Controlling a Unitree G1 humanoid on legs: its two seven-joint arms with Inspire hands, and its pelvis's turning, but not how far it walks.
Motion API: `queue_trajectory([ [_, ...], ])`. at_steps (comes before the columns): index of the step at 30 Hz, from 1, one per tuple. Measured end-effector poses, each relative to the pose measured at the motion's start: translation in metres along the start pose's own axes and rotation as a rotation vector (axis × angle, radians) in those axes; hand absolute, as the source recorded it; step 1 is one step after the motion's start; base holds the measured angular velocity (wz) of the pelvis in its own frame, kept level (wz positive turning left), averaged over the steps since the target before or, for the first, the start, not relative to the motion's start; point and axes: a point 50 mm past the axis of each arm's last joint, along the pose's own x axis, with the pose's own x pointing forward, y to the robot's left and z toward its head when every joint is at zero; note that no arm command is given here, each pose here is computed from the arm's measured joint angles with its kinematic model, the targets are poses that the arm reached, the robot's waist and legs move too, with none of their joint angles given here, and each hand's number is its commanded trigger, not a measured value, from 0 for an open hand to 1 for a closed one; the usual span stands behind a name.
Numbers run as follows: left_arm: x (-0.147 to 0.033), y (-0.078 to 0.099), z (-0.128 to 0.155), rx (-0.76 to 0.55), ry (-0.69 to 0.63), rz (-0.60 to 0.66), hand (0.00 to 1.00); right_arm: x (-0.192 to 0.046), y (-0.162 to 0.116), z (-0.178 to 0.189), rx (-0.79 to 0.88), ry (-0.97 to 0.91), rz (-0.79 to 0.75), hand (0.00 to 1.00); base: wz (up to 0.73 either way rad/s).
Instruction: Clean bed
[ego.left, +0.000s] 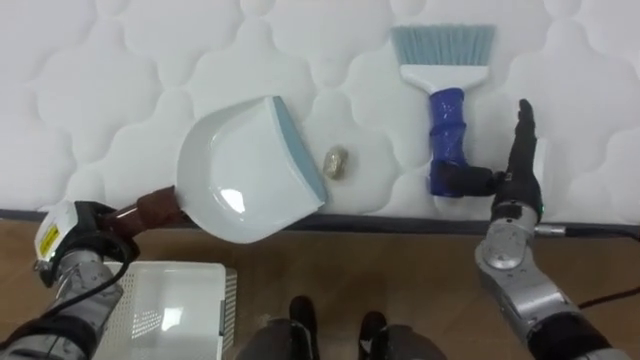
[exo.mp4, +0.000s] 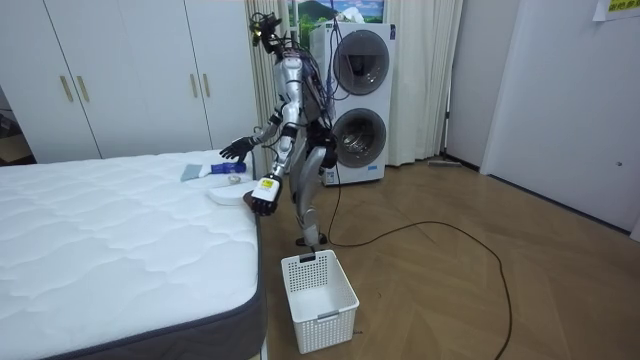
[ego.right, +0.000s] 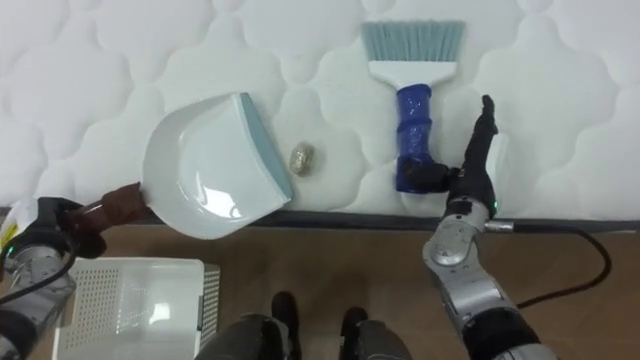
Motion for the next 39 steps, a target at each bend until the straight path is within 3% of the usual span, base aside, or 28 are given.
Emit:
queue_trajectory([
  [18,0.0,-0.004,0.005,0.039,-0.022,-0.049,1.0,0.017,0.007,0.021,0.014,-0.03,0.013,0.0,0.01],
  [29,0.0,-0.004,0.007,0.063,-0.036,-0.052,1.0,0.018,0.002,-0.003,0.014,0.101,0.016,0.0,0.0],
  [39,0.005,-0.001,0.029,0.104,-0.088,-0.045,1.0,0.032,-0.017,-0.014,-0.024,0.197,-0.022,0.0,0.07],
])
